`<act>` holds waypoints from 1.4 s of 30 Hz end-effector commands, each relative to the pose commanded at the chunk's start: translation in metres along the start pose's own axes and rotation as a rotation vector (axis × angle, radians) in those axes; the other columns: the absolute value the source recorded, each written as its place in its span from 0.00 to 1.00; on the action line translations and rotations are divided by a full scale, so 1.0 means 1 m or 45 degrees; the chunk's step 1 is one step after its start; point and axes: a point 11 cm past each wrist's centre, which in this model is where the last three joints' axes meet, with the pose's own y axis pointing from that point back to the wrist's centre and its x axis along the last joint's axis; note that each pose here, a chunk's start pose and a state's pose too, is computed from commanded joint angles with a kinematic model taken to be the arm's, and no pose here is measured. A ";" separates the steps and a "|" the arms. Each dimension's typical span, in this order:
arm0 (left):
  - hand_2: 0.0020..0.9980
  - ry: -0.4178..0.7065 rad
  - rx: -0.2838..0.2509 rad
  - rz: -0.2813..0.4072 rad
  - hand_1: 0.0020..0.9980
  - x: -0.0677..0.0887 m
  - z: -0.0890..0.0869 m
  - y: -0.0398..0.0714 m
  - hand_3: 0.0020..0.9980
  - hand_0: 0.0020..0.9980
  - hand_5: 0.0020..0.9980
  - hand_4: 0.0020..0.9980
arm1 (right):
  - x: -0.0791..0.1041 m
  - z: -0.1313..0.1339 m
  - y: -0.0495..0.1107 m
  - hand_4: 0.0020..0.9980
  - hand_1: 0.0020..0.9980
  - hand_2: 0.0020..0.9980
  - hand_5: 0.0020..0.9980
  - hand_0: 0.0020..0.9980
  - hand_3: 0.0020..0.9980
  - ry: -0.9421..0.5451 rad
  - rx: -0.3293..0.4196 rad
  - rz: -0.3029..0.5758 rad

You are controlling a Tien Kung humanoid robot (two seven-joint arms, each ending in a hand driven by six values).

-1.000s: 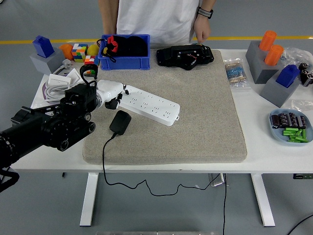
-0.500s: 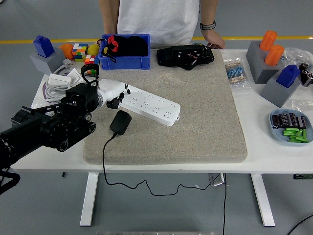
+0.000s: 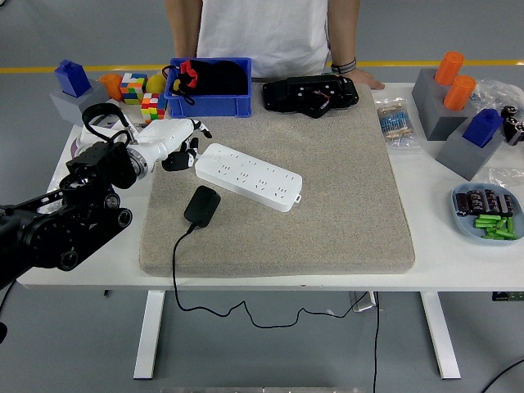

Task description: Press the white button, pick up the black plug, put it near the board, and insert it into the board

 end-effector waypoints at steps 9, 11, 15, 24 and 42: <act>0.90 0.099 0.024 0.014 0.88 -0.027 -0.009 0.043 0.90 0.78 0.60 1.00 | -0.002 -0.004 0.000 0.68 0.51 0.52 0.36 0.59 0.53 -0.009 0.013 -0.005; 0.90 0.097 0.033 0.002 0.88 -0.034 -0.009 0.048 0.90 0.78 0.60 1.00 | -0.002 -0.004 0.000 0.68 0.51 0.52 0.36 0.59 0.53 -0.009 0.014 -0.004; 0.90 0.074 0.053 -0.017 0.89 -0.048 -0.006 0.056 0.90 0.78 0.62 1.00 | -0.001 -0.004 0.000 0.68 0.51 0.52 0.36 0.59 0.53 -0.007 0.013 -0.003; 0.82 0.021 0.094 -0.003 0.84 -0.066 0.000 0.058 0.88 0.76 0.61 1.00 | -0.003 -0.004 0.000 0.68 0.51 0.52 0.36 0.59 0.53 -0.002 0.015 -0.007; 0.56 -0.133 0.127 0.021 0.57 -0.075 -0.002 0.052 0.76 0.38 0.46 0.99 | -0.002 -0.005 0.000 0.68 0.51 0.52 0.36 0.59 0.53 0.003 0.016 -0.005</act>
